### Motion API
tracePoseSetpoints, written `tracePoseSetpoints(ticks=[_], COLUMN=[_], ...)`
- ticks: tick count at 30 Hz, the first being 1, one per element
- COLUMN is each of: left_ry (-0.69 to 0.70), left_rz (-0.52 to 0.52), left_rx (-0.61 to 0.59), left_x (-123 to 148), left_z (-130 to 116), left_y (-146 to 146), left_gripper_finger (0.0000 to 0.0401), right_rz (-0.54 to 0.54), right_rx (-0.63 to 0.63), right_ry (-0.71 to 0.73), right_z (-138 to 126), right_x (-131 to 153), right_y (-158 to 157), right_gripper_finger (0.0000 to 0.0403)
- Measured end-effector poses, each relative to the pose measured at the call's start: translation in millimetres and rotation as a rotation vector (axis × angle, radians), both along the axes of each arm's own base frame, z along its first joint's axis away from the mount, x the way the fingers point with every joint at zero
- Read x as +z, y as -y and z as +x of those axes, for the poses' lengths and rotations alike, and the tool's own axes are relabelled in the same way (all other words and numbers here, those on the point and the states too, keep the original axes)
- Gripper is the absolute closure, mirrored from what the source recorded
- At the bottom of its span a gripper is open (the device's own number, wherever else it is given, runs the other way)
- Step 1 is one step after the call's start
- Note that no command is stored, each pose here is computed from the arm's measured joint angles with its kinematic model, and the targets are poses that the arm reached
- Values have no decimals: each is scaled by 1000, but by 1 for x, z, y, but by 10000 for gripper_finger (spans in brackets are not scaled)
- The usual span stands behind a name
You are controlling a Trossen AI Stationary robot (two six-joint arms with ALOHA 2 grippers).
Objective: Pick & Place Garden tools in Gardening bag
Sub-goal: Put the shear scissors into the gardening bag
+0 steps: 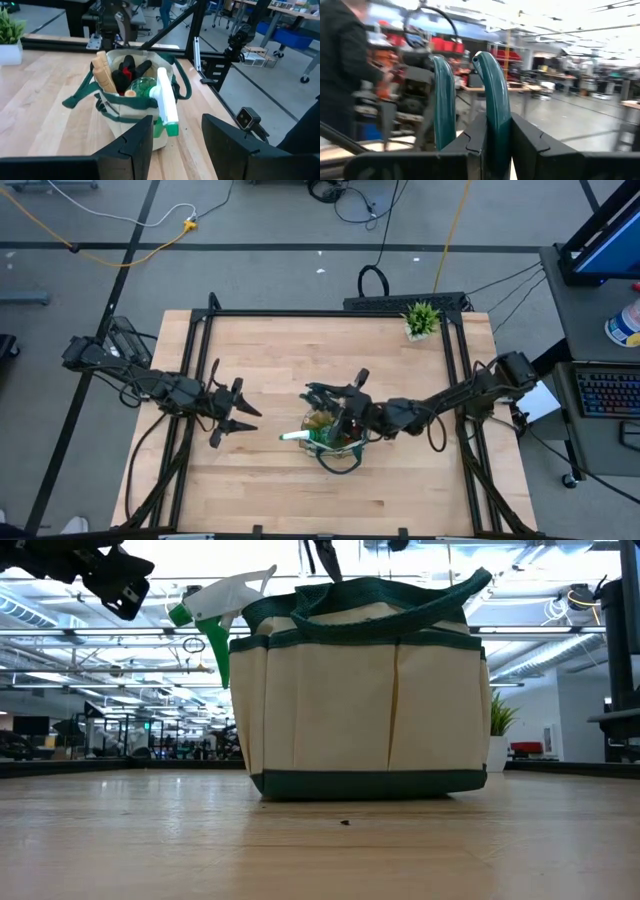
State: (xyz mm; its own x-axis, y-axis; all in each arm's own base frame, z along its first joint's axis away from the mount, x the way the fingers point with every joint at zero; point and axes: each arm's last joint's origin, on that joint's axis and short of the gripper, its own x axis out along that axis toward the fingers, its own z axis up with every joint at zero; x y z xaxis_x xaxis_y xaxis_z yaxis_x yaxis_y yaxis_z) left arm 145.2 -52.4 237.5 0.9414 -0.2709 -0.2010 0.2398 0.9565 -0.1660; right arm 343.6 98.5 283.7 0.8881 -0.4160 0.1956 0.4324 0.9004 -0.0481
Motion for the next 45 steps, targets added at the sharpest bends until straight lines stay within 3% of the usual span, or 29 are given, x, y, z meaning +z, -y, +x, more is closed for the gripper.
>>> tracePoseSetpoints(ticks=[4, 11, 18, 34, 45], left_ry=[-21, -23, -24, -43, -55], left_rz=[-3, -2, 3, -69, -114], left_rx=[2, 2, 1, 17, 26], left_x=[-2, -2, -2, -2, -2], left_z=[0, 0, 0, 0, 0], left_y=[0, 0, 0, 0, 0], left_gripper_finger=[226, 226, 226, 226, 226], right_rz=[-13, -19, 43, 18, -44], right_rx=[-86, -35, 9, -68, -122], right_ry=[-35, -37, -12, -71, -140], right_z=[-5, -11, -13, 19, 25], right_x=[-2, -2, -4, -57, -63], right_y=[-8, -25, -34, -18, -2], right_gripper_finger=[355, 355, 355, 355, 355])
